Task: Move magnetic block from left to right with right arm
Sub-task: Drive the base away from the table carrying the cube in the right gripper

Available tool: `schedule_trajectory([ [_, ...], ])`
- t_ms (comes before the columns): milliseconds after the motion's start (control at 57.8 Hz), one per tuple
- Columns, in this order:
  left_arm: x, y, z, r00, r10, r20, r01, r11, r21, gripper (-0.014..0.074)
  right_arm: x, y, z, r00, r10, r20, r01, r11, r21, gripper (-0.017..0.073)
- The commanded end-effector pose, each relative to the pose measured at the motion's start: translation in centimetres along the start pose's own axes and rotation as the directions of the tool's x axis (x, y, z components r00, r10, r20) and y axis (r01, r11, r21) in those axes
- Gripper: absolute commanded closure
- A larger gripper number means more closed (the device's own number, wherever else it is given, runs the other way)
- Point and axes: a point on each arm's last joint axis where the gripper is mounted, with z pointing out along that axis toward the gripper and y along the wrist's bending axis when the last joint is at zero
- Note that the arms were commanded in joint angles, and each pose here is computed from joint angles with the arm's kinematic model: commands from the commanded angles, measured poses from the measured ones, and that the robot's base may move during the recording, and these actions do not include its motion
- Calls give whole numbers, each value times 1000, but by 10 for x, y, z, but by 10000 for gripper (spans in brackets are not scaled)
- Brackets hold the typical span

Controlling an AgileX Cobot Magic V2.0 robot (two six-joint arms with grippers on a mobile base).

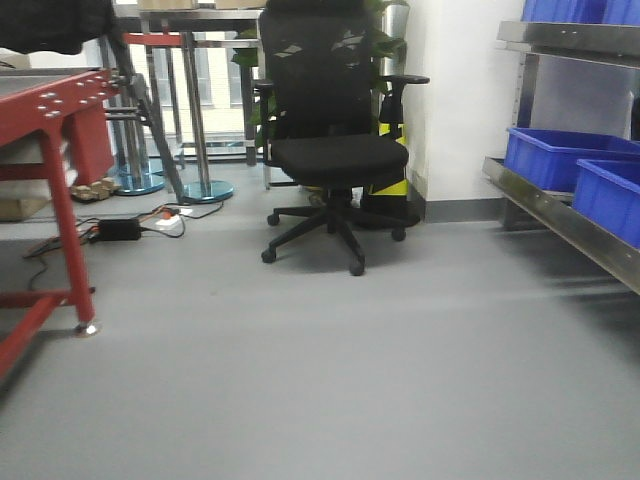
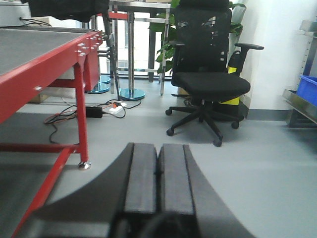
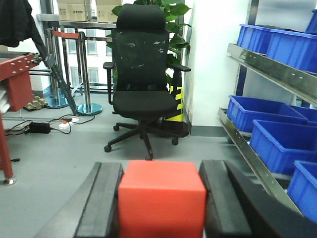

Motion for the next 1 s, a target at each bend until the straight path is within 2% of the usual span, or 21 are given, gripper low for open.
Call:
schedule_trajectory([
  [0,-5,0,-1,997,-11,79,11,1000,2,720,-16,1,0,995,-27,95,28,1000,-4,323],
  [986,-5,0,-1,997,-11,79,11,1000,2,720,-16,1,0,995,-27,95,28,1000,-4,323],
])
